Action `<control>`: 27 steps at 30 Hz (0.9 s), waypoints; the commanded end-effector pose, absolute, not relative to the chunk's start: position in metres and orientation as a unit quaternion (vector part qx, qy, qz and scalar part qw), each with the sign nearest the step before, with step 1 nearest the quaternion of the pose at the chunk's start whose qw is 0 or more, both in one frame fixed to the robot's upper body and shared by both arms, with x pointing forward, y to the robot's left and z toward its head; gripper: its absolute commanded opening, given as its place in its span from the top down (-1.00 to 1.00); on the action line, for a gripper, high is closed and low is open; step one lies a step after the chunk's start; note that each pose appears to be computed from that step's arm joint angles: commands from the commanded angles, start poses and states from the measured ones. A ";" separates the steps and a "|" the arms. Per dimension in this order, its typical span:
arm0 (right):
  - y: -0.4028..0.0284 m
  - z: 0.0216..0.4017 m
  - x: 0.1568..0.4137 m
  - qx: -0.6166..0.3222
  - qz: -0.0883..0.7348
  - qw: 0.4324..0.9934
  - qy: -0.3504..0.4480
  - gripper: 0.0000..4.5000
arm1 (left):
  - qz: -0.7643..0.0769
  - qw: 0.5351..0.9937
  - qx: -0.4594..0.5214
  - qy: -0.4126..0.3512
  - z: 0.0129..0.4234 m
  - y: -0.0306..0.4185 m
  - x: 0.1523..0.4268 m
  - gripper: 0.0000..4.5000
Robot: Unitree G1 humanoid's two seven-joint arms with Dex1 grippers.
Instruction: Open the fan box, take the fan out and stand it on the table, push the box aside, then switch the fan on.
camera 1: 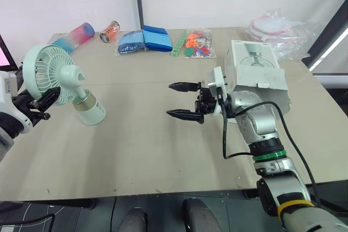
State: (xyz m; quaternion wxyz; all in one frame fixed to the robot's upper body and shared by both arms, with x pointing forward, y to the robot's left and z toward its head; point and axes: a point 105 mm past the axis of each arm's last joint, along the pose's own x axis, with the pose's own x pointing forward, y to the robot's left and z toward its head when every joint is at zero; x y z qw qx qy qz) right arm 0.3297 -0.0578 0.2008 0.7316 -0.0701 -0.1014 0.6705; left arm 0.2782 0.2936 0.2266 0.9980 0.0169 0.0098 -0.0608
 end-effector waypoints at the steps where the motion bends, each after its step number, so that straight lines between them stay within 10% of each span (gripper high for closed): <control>1: -0.059 0.212 0.326 -0.087 0.670 0.726 -0.128 -1.00 | -0.068 0.997 0.024 -0.009 0.235 0.291 0.276 0.16; 27: -0.059 0.238 0.337 -0.158 0.477 0.864 -0.028 -1.00 | -0.303 0.950 -0.014 -0.077 0.252 0.121 0.318 0.16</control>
